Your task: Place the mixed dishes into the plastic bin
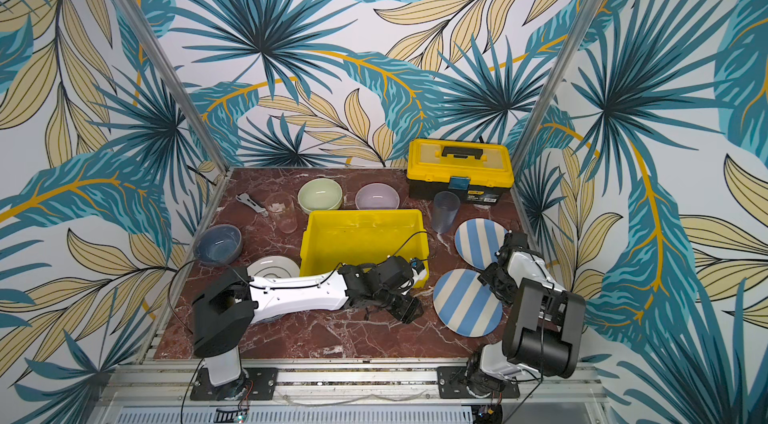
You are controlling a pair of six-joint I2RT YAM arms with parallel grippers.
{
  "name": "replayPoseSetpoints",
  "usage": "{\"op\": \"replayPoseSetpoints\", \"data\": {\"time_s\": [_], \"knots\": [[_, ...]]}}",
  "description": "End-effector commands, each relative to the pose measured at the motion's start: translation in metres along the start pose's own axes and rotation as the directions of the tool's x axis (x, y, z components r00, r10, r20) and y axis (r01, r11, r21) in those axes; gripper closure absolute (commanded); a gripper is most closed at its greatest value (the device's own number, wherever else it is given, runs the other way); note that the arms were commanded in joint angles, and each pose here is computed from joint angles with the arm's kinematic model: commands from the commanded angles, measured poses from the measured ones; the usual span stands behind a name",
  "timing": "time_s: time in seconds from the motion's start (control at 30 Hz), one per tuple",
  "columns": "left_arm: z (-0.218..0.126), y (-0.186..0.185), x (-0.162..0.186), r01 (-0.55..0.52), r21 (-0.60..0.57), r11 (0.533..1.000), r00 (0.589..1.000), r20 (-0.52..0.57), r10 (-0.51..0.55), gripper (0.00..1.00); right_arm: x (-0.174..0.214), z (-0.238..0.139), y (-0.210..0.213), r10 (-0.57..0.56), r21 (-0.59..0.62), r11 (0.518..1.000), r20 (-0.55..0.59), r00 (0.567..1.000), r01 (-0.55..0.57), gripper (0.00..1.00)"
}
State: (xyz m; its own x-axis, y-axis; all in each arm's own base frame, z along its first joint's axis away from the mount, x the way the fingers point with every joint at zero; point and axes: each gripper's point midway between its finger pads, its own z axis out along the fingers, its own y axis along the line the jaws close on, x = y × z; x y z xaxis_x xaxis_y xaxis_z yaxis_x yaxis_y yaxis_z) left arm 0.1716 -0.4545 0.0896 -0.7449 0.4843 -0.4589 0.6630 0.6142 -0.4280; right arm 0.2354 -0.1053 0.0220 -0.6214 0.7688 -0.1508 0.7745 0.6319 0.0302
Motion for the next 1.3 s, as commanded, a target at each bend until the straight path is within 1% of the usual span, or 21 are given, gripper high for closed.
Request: {"op": "replayPoseSetpoints", "data": {"time_s": [0.0,0.1,0.3,0.4,0.53,0.6,0.67,0.87,1.17,1.27], "knots": [[0.000,-0.008,-0.009,-0.006,0.020,1.000,1.000,0.016,0.005,0.37,0.021,0.002,0.004,-0.034,-0.015,0.999,-0.066,0.997,0.033,0.32],[0.000,-0.009,-0.010,-0.005,0.022,1.000,1.000,0.018,0.005,0.38,0.032,0.004,0.006,-0.064,-0.009,0.998,-0.087,0.994,0.064,0.32],[0.004,-0.006,-0.009,-0.002,0.005,1.000,1.000,0.006,0.002,0.41,0.049,0.007,0.007,-0.082,-0.017,0.997,-0.119,0.990,0.081,0.33],[0.009,-0.003,-0.010,-0.015,-0.012,1.000,1.000,-0.008,0.015,0.46,0.055,0.006,0.011,-0.088,-0.031,0.996,-0.122,0.989,0.085,0.34],[0.016,0.001,-0.011,-0.046,-0.040,0.998,0.999,-0.026,0.045,0.47,0.064,0.007,0.015,-0.108,-0.027,0.994,-0.130,0.986,0.106,0.35],[0.021,0.002,-0.011,-0.055,-0.047,0.997,0.998,-0.037,0.053,0.50,0.068,0.007,0.016,-0.118,-0.025,0.993,-0.130,0.984,0.115,0.35],[0.028,0.004,-0.008,-0.058,-0.052,0.997,0.997,-0.055,0.055,0.54,0.070,0.007,0.016,-0.118,-0.023,0.993,-0.124,0.985,0.116,0.35],[0.047,0.012,0.001,-0.058,-0.063,0.996,0.994,-0.097,0.052,0.62,0.073,0.003,0.015,-0.107,-0.029,0.994,-0.109,0.988,0.104,0.35],[0.065,0.021,0.010,-0.079,-0.087,0.993,0.987,-0.146,0.066,0.70,0.078,-0.004,0.013,-0.075,-0.065,0.995,-0.079,0.994,0.070,0.35],[0.070,0.025,0.015,-0.083,-0.096,0.992,0.985,-0.162,0.067,0.71,0.078,-0.009,0.013,-0.068,-0.072,0.995,-0.067,0.995,0.063,0.33]]}}
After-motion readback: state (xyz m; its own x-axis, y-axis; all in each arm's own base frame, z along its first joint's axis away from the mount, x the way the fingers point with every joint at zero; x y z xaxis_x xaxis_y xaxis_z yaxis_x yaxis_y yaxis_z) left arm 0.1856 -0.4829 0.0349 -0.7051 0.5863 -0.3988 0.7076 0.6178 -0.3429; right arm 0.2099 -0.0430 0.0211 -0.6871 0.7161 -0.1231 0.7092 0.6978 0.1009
